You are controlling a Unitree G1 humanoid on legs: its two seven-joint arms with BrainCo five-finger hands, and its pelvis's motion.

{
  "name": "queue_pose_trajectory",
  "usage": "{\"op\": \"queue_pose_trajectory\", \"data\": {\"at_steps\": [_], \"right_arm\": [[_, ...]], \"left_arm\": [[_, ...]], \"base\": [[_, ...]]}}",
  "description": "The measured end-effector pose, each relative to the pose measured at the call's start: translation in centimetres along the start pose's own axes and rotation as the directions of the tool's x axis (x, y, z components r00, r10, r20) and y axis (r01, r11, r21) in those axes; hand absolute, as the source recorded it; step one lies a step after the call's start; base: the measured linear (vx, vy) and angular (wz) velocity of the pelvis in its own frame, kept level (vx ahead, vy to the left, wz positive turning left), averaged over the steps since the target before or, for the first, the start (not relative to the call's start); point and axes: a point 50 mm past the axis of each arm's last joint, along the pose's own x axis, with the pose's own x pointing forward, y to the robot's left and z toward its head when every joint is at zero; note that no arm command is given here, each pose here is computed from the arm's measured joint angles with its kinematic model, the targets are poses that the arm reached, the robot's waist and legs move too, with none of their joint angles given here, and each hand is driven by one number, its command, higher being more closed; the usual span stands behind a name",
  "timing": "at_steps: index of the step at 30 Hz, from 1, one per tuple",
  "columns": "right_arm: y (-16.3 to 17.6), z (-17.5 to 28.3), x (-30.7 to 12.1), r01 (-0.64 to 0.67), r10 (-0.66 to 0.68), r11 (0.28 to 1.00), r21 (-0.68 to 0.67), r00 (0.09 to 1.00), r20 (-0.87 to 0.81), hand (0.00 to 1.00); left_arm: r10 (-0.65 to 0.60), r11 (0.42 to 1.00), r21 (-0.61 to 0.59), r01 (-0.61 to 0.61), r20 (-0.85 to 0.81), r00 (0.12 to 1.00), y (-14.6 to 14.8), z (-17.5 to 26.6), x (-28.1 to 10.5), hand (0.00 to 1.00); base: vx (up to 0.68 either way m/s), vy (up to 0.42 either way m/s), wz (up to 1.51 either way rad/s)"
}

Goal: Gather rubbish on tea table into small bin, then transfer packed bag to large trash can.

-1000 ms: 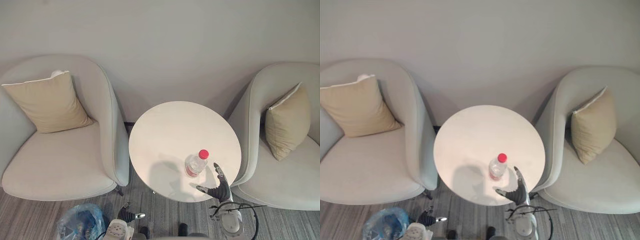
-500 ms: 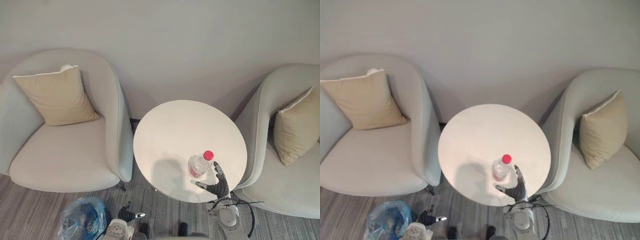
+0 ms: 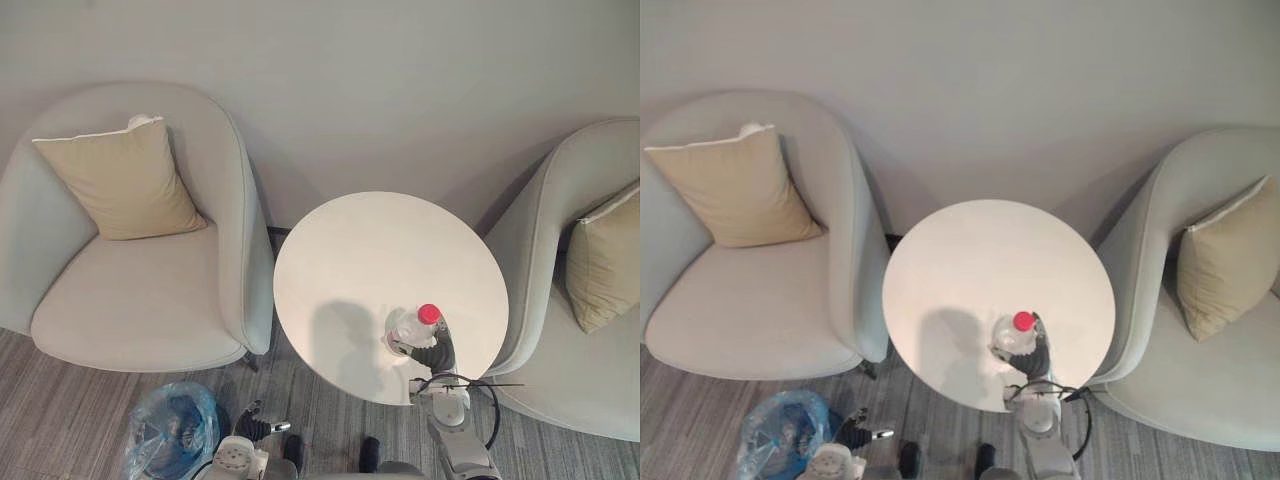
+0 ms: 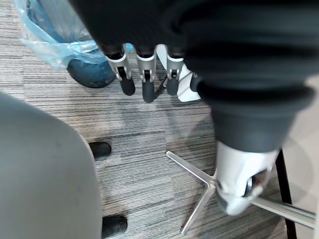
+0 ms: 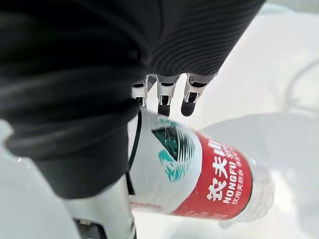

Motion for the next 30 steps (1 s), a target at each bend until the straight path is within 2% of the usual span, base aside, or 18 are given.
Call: {"op": "queue_pose_trajectory", "data": {"at_steps": [2, 15, 16, 22, 30], "right_arm": [[0.4, 1.0, 1.4, 0.003, -0.004, 0.998, 0.06, 1.0, 0.012, 1.0], [0.0, 1.1, 1.4, -0.04, 0.039, 0.995, 0.093, 0.999, 0.013, 1.0], [-0.9, 3.0, 0.1, -0.077, 0.065, 0.993, 0.095, 0.99, 0.127, 1.0], [-1.2, 2.8, -0.7, -0.088, 0.076, 0.992, 0.089, 0.988, 0.135, 1.0], [-1.1, 5.9, -2.4, -0.124, 0.106, 0.991, 0.042, 0.949, 0.298, 1.0]], "left_arm": [[0.0, 1.0, -0.004, 0.0, 0.023, 1.0, 0.0, 0.5, 0.0, 0.0], [-0.019, 1.0, -0.007, 0.019, 0.031, 0.999, -0.1, 0.7, 0.1, 0.0], [-0.022, 1.0, -0.006, 0.022, 0.031, 0.999, -0.1, 0.7, 0.1, 0.0], [-0.022, 1.0, -0.005, 0.022, 0.03, 0.999, -0.1, 0.7, 0.1, 0.0], [-0.024, 1.0, -0.002, 0.024, 0.016, 1.0, -0.2, 0.3, 0.0, 0.0]], "base": [[0.02, 0.049, 0.12], [-0.01, 0.013, 0.04], [-0.07, 0.036, 0.03], [-0.02, 0.008, 0.0], [-0.01, 0.001, 0.04]]}}
